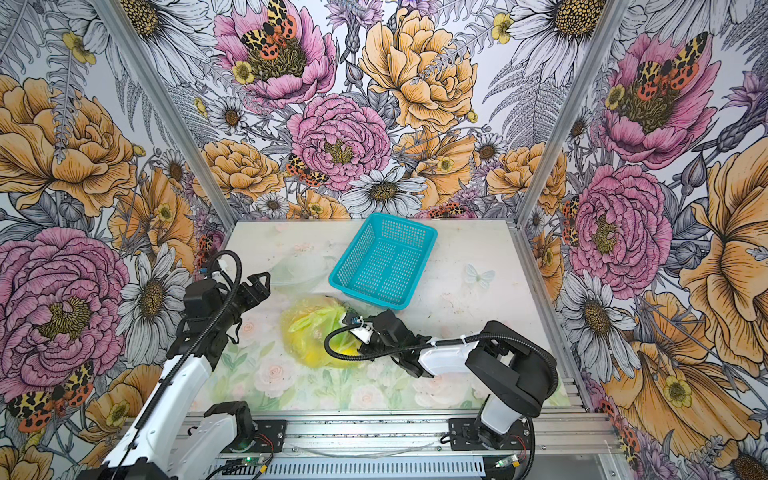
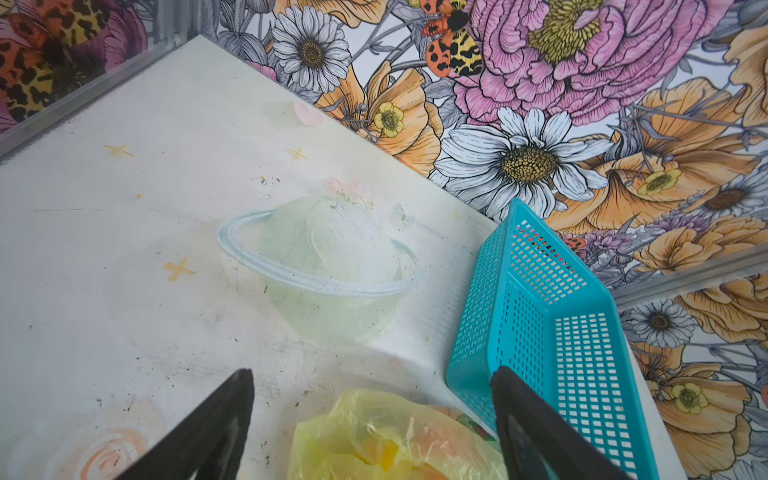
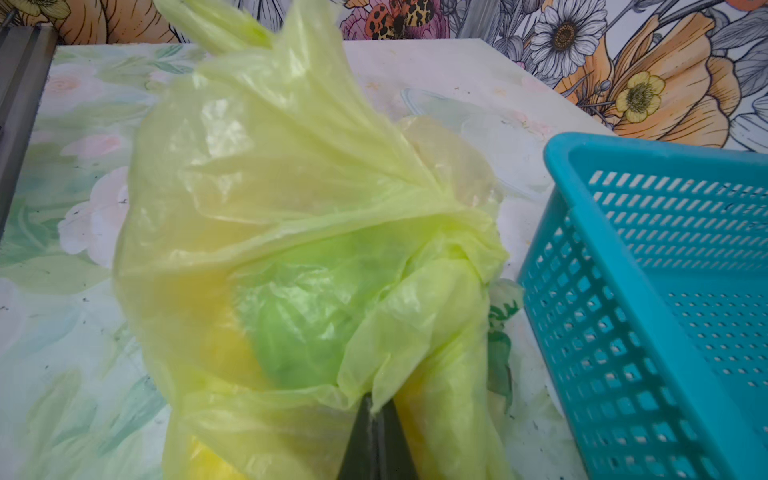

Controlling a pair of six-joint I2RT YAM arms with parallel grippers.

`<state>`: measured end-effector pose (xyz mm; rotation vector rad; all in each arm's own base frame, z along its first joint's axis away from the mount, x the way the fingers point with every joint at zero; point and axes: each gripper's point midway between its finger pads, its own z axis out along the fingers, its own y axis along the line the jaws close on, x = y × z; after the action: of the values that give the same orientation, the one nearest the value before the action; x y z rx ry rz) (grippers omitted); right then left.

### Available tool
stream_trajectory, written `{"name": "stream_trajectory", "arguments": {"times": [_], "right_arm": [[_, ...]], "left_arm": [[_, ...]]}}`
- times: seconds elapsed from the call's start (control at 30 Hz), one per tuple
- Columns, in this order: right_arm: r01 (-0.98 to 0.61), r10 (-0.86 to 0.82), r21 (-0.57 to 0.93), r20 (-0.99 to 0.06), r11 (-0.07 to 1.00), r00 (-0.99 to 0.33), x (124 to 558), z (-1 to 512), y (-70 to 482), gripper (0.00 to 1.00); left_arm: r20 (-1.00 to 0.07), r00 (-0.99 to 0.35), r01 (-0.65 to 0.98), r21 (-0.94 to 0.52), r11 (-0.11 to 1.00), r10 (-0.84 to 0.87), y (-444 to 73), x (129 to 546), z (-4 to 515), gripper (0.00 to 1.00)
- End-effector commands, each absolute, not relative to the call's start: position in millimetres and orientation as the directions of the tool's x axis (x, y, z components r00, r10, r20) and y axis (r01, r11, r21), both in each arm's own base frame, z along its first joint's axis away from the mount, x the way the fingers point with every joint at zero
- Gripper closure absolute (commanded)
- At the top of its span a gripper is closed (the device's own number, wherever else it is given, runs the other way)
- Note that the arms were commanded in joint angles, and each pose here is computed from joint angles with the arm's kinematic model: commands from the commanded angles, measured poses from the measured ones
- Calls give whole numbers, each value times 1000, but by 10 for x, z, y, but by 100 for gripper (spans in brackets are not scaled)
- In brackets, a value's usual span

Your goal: Untie the knot of the plastic bag and take out the fruit

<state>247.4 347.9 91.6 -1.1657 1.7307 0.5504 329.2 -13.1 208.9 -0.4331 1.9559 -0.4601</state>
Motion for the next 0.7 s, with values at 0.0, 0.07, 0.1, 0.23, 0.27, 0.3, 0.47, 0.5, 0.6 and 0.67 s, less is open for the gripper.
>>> {"name": "stream_trajectory", "arguments": {"times": [0.0,0.07,0.1,0.23,0.27,0.3,0.47,0.5,0.6,0.67], "right_arm": [[-881,-388,-132,-919,454,-62,2547,1244,3471,88],[-882,-377,-112,-923,458,-79,2571,1354,3508,75],[-891,-372,-97,-925,443,-84,2558,1412,3552,67],[-901,-331,-48,-937,430,-109,2586,1577,3695,40],[-897,-326,-33,-937,442,-126,2629,1593,3723,38],[-895,-323,-17,-935,447,-144,2654,1602,3759,37],[-896,-332,55,-917,441,-220,2744,1475,3943,36],[-899,-346,61,-910,434,-230,2747,1413,3974,38],[-896,-379,75,-888,437,-259,2745,1234,3986,50],[-900,-386,93,-881,426,-274,2675,1177,3975,68]], "left_arm": [[-825,-389,-18,-437,899,-409,-315,3367,2299,10],[-839,-393,-18,-401,916,-375,-371,3379,2321,10],[-845,-395,-16,-386,922,-361,-396,3382,2330,10],[-852,-400,-6,-367,930,-338,-448,3373,2318,10],[-850,-405,-8,-366,931,-337,-449,3365,2303,10],[-848,-408,-9,-366,931,-337,-450,3353,2293,10],[-838,-421,17,-391,920,-348,-525,3271,2275,10],[-834,-427,24,-395,918,-348,-548,3252,2278,10],[-829,-444,28,-392,919,-340,-590,3184,2272,11],[-824,-449,30,-399,916,-344,-618,3124,2263,10]]}}
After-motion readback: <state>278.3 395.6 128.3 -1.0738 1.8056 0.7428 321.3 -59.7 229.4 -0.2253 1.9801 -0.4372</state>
